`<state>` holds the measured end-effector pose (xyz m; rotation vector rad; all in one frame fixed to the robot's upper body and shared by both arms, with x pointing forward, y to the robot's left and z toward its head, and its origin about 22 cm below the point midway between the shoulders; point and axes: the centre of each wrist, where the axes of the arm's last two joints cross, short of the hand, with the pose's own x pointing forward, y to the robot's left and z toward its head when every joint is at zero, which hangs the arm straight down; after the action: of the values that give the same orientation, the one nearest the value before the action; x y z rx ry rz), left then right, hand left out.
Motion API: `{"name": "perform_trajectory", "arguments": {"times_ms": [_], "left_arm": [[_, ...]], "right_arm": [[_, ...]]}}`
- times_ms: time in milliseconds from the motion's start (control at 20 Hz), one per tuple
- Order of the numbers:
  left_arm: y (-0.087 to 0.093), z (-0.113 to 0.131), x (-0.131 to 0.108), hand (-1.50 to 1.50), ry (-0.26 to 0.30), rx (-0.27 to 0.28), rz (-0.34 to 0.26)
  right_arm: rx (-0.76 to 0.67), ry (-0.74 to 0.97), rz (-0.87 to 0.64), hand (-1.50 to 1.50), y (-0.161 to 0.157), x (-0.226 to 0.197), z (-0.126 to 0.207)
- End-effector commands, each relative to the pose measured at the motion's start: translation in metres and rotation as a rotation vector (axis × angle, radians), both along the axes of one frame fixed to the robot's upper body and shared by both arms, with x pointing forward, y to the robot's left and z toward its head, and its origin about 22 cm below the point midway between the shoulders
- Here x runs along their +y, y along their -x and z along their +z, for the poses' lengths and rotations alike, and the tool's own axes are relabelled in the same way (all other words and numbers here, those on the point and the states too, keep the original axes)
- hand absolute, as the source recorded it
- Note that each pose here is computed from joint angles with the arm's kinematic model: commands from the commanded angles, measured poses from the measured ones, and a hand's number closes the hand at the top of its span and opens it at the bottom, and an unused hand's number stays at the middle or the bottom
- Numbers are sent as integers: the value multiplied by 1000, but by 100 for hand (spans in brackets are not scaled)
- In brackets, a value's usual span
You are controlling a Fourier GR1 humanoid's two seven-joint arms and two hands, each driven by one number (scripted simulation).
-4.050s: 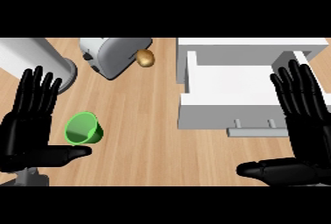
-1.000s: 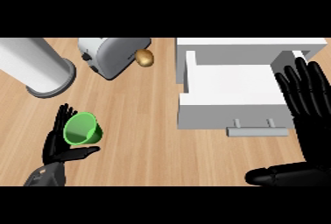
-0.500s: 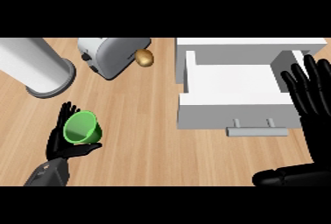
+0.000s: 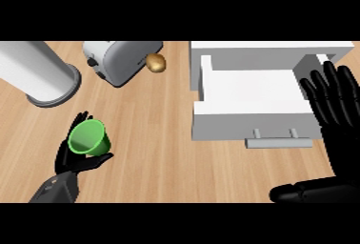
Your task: Pick up the cup, place it into the drawer and close the drawer
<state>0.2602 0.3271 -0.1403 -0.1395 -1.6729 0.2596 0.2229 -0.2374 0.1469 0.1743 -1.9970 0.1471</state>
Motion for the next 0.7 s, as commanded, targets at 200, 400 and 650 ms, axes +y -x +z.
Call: {"name": "perform_trajectory", "arguments": {"times_ms": [200, 400, 650], "left_arm": [[7, -6, -8, 150, 98, -150, -68], [-8, 5, -7, 150, 31, -201, -32], [-1, -7, -39, 150, 9, -223, 66]], "right_arm": [[1, 10, -24, -150, 10, -5, 8], [-3, -6, 18, -150, 3, -6, 1], [-11, 10, -16, -150, 5, -4, -11]]}}
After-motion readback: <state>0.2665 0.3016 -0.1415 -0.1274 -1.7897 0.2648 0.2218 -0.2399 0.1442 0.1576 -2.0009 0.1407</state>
